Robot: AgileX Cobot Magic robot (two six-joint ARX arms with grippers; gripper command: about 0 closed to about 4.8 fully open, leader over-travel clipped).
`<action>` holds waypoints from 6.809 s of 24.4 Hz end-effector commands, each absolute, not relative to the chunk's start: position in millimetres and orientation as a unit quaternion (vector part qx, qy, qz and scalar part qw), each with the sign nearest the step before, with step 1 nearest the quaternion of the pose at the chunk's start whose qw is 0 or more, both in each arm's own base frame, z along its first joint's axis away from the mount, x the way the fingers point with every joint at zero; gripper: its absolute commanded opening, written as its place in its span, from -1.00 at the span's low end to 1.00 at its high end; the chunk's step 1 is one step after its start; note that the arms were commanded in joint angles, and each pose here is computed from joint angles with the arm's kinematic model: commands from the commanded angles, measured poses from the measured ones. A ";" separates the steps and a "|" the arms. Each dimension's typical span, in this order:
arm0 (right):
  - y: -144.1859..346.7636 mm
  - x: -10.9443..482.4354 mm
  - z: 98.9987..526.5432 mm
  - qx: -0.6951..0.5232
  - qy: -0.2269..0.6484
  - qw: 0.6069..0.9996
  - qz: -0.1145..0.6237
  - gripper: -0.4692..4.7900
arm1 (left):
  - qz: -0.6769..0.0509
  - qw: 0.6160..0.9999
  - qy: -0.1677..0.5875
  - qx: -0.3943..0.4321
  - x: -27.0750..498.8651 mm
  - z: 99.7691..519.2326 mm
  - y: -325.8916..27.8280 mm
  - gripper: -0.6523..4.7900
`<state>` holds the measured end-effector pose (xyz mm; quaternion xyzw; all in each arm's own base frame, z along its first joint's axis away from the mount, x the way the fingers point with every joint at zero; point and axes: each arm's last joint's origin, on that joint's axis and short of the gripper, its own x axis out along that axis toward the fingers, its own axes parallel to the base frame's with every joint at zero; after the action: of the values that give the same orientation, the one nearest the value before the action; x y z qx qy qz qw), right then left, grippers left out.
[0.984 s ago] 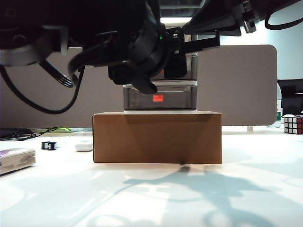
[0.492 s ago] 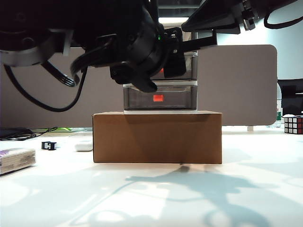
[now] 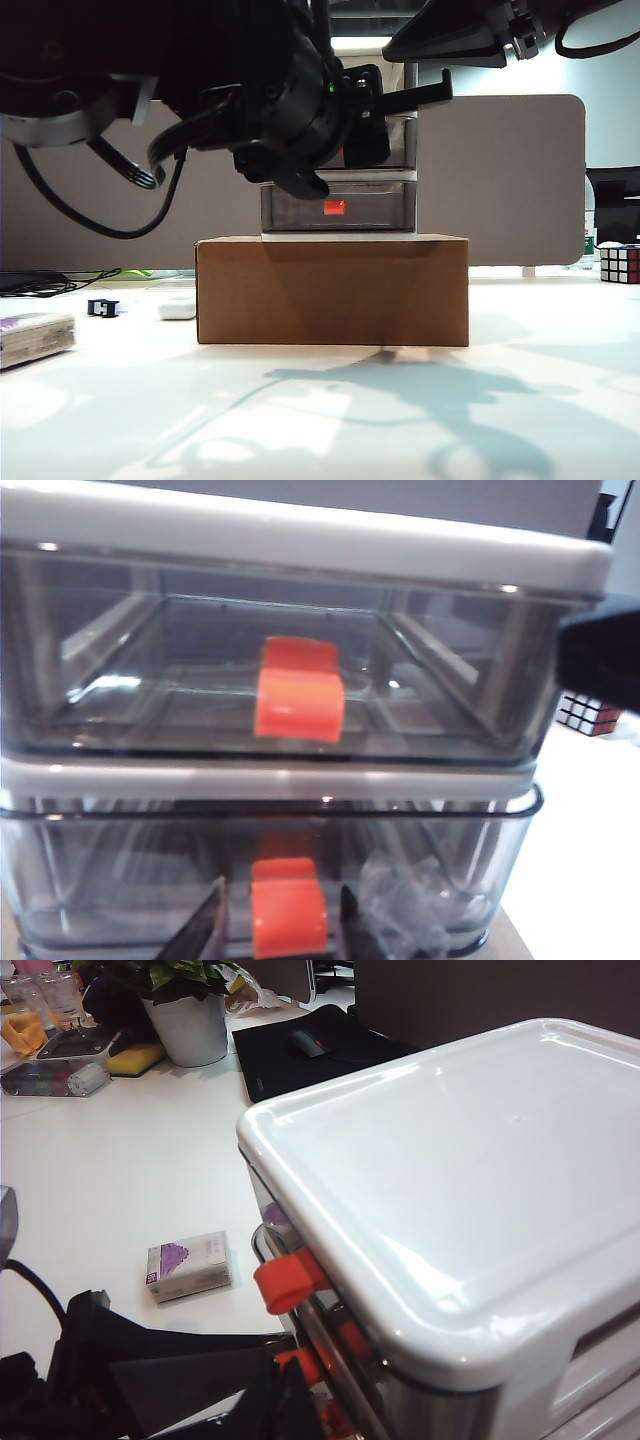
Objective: Open the second layer of the drawer on the table, pick up a pack of napkins on the table and put it in, and finally close the drawer.
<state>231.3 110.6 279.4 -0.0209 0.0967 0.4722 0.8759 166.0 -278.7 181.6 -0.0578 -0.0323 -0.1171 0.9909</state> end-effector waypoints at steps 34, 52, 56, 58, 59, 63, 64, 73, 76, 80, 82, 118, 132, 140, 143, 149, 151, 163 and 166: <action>113.2 239.4 278.5 -0.027 0.079 0.888 0.452 -0.84 | -0.128 0.989 -0.036 -0.062 166.0 183.9 -280.0 -0.78; 114.5 245.1 276.3 -0.029 0.082 0.896 0.436 -0.84 | -0.112 0.993 -0.013 -0.040 99.4 172.3 -289.7 -0.78; 114.5 245.1 276.3 -0.029 0.082 0.896 0.436 -0.84 | -0.118 0.992 -0.011 -0.039 85.3 172.9 -285.2 -0.78; 114.5 245.1 276.4 -0.029 0.082 0.896 0.436 -0.84 | -0.120 0.992 -0.012 -0.042 80.6 174.8 -283.4 -0.78; 114.5 245.1 276.4 -0.029 0.082 0.896 0.436 -0.84 | -0.118 0.992 -0.012 -0.043 79.1 175.8 -282.3 -0.78; 114.5 245.1 276.3 -0.029 0.082 0.896 0.436 -0.84 | -0.122 0.992 -0.012 -0.043 76.7 175.8 -283.0 -0.61; 114.5 245.1 276.3 -0.029 0.082 0.896 0.436 -0.84 | -0.119 0.992 -0.011 -0.041 73.1 175.9 -283.5 -0.44; 114.8 242.4 273.8 -0.012 0.105 0.882 0.460 -0.84 | -0.080 0.996 -0.019 0.047 16.4 221.0 -233.5 -0.35; 114.8 239.8 271.0 -0.007 0.125 0.871 0.476 -0.84 | -0.045 0.998 -0.027 0.028 35.3 231.3 -186.9 -0.39; 114.4 237.8 269.3 -0.004 0.139 0.865 0.483 -0.84 | -0.015 0.997 -0.075 -0.010 61.1 248.5 -127.7 -0.59; 114.5 237.8 269.4 -0.004 0.138 0.864 0.484 -0.84 | -0.031 0.996 -0.081 0.018 72.5 249.3 -109.0 -0.75; 113.2 234.6 257.7 0.000 0.177 0.858 0.482 -0.84 | -0.158 0.945 0.288 0.006 211.2 118.6 -24.8 0.72; 113.2 234.6 257.8 0.000 0.177 0.858 0.482 -0.84 | -0.204 0.930 0.301 0.045 209.1 108.1 -26.3 -0.34; 113.2 234.6 258.3 0.000 0.176 0.858 0.482 -0.84 | -0.302 0.949 0.090 0.035 186.8 187.9 -31.8 -0.34; 113.3 234.8 259.4 0.000 0.172 0.859 0.482 -0.84 | -0.361 0.930 -0.037 0.064 159.4 234.5 -45.8 -0.34; 107.9 221.6 282.4 -0.005 0.125 0.866 0.485 -0.84 | -0.452 0.881 -0.079 0.116 158.0 273.7 -90.5 -0.34; 105.5 216.6 289.9 -0.008 0.107 0.869 0.484 -0.84 | -0.474 0.869 -0.073 0.125 166.6 277.5 -105.0 -0.34; 95.6 195.1 314.7 -0.016 0.050 0.880 0.472 -0.84 | -0.553 0.811 -0.029 0.189 216.7 281.8 -189.2 -0.33; 95.6 195.0 314.5 -0.016 0.051 0.880 0.472 -0.84 | -0.546 0.807 -0.005 0.227 213.9 277.2 -195.7 -0.33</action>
<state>195.4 95.7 311.9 -0.0152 0.0590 0.4723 0.8793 216.3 -193.6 274.5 0.2028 0.0041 -0.5516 0.8091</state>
